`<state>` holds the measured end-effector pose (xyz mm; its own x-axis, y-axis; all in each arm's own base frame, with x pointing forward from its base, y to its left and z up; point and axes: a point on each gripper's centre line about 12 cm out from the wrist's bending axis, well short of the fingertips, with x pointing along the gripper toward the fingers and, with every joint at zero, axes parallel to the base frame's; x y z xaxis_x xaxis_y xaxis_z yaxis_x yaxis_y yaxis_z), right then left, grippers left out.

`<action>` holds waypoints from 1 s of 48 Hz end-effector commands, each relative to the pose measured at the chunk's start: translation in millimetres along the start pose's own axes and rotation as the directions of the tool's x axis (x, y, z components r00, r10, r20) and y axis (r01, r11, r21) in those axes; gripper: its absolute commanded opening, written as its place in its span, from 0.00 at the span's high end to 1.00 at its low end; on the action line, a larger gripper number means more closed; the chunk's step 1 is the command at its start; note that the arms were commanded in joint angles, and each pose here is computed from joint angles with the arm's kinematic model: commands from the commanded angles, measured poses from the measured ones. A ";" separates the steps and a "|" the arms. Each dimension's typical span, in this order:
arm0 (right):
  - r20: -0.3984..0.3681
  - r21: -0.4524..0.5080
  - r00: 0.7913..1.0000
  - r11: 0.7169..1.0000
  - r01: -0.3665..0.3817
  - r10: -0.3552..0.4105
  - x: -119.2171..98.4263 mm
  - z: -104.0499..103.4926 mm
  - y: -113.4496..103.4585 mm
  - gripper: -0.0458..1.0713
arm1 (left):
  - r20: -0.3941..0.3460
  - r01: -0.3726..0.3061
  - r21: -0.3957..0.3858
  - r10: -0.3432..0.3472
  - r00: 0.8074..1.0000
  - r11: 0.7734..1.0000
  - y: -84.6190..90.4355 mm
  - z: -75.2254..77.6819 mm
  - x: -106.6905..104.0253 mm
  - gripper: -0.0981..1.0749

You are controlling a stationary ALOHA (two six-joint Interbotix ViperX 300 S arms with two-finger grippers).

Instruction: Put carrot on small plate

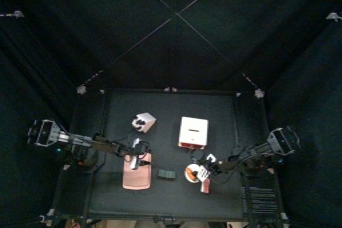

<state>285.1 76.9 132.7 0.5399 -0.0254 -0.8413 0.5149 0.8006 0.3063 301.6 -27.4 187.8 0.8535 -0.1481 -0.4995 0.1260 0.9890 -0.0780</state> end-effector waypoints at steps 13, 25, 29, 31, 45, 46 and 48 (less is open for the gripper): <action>0.031 0.009 0.999 0.999 -0.039 0.038 -9.9 9.5 7.7 0.07 | 0.018 0.004 0.004 -0.004 1.000 1.000 -0.2 5.5 0.0 0.17; 0.034 0.010 0.999 0.999 -0.042 0.042 -11.6 9.7 7.4 0.07 | 0.018 0.005 0.004 -0.005 1.000 1.000 -0.7 5.5 0.1 0.17; 0.033 0.010 0.999 0.999 -0.038 0.038 -11.4 9.3 6.5 0.07 | 0.017 0.004 0.004 -0.004 1.000 1.000 -0.6 5.4 0.1 0.17; 0.034 0.010 0.999 0.999 -0.039 0.039 -11.6 9.6 7.0 0.07 | 0.017 0.004 0.003 -0.004 1.000 1.000 -0.6 5.4 0.1 0.17; 0.042 0.003 0.998 0.999 -0.043 0.043 -12.9 11.4 7.5 0.07 | 0.017 0.005 0.003 -0.005 1.000 1.000 -0.7 4.9 0.0 0.17; 0.042 0.003 0.998 0.999 -0.044 0.044 -13.1 11.8 8.0 0.07 | 0.017 0.004 0.003 -0.004 1.000 1.000 -0.6 5.4 0.1 0.17; 0.042 0.002 0.998 0.999 -0.045 0.045 -13.1 11.4 8.3 0.07 | 0.017 0.003 0.002 -0.003 1.000 1.000 -0.1 5.4 0.0 0.17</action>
<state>285.1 75.2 137.6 0.5519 -0.0291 -0.8334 0.5112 0.8013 0.3106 301.6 -27.4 187.8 0.8534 -0.1483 -0.4997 0.1277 0.9889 -0.0754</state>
